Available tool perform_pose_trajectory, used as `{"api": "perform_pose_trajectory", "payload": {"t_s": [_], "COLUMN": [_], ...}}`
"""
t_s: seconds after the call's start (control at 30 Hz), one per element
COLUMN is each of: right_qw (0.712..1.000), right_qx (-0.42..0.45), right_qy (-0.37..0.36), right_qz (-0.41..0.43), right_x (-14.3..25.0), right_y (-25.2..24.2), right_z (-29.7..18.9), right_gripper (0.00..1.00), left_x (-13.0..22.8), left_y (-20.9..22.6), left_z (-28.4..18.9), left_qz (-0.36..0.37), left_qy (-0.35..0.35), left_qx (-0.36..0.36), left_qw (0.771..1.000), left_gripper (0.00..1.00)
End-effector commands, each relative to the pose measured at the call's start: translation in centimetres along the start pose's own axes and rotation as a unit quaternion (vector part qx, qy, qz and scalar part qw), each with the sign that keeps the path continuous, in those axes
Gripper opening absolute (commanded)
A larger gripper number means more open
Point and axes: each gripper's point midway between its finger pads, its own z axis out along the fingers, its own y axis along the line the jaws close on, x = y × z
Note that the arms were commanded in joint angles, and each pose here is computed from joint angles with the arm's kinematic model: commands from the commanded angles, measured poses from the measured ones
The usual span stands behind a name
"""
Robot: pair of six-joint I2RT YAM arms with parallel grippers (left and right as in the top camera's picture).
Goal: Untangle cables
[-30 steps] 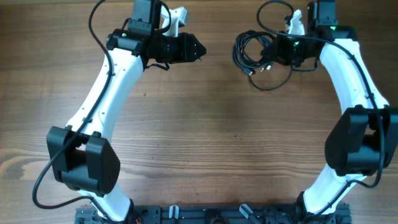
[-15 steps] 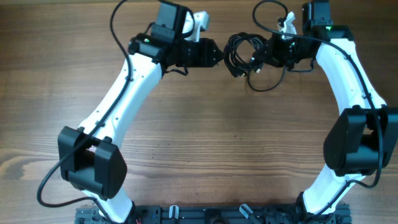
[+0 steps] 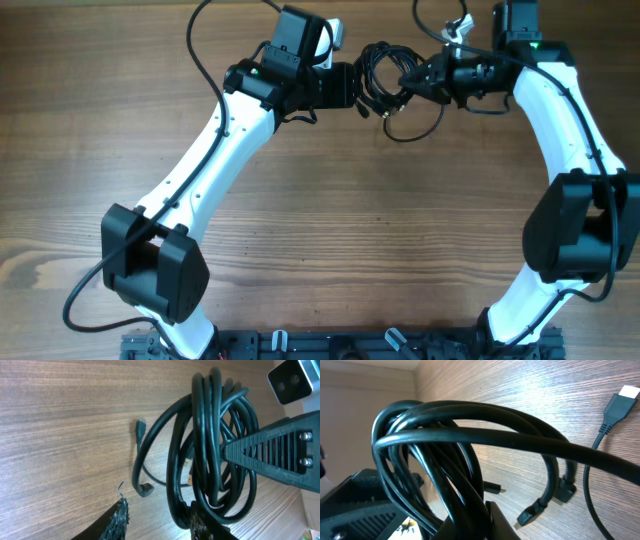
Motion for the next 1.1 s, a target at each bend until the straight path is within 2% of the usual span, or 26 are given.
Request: {"api": "perform_pose_trajectory", "payload": {"t_s": [0.0,0.6,0.77,1.07], "right_qw": [0.999,0.990,0.990,0.988], "right_qx": [-0.048,-0.127,-0.125,-0.135], "right_qy": [0.014,0.042,0.056,0.069], "right_qz": [-0.016,-0.039,-0.037,-0.030], "right_x": [0.3,1.5,2.5,3.4], "right_y": [1.5,4.0,3.8,4.0], "right_z": [0.0,-0.5,-0.6,-0.8], "right_gripper": [0.04,0.04,0.04,0.04], "left_x": [-0.7,-1.7,-3.4,-5.7], "left_y": [0.2,1.4,2.6,1.8], "left_z": [0.1,1.9,1.7,1.3], "left_qz": [-0.002,0.000,0.003,0.015], "left_qy": [-0.014,-0.033,-0.072,-0.118], "left_qx": [-0.005,-0.020,-0.055,-0.040], "left_qw": [1.000,0.999,0.996,0.992], "left_gripper": [0.40,0.39,0.40,0.45]}}
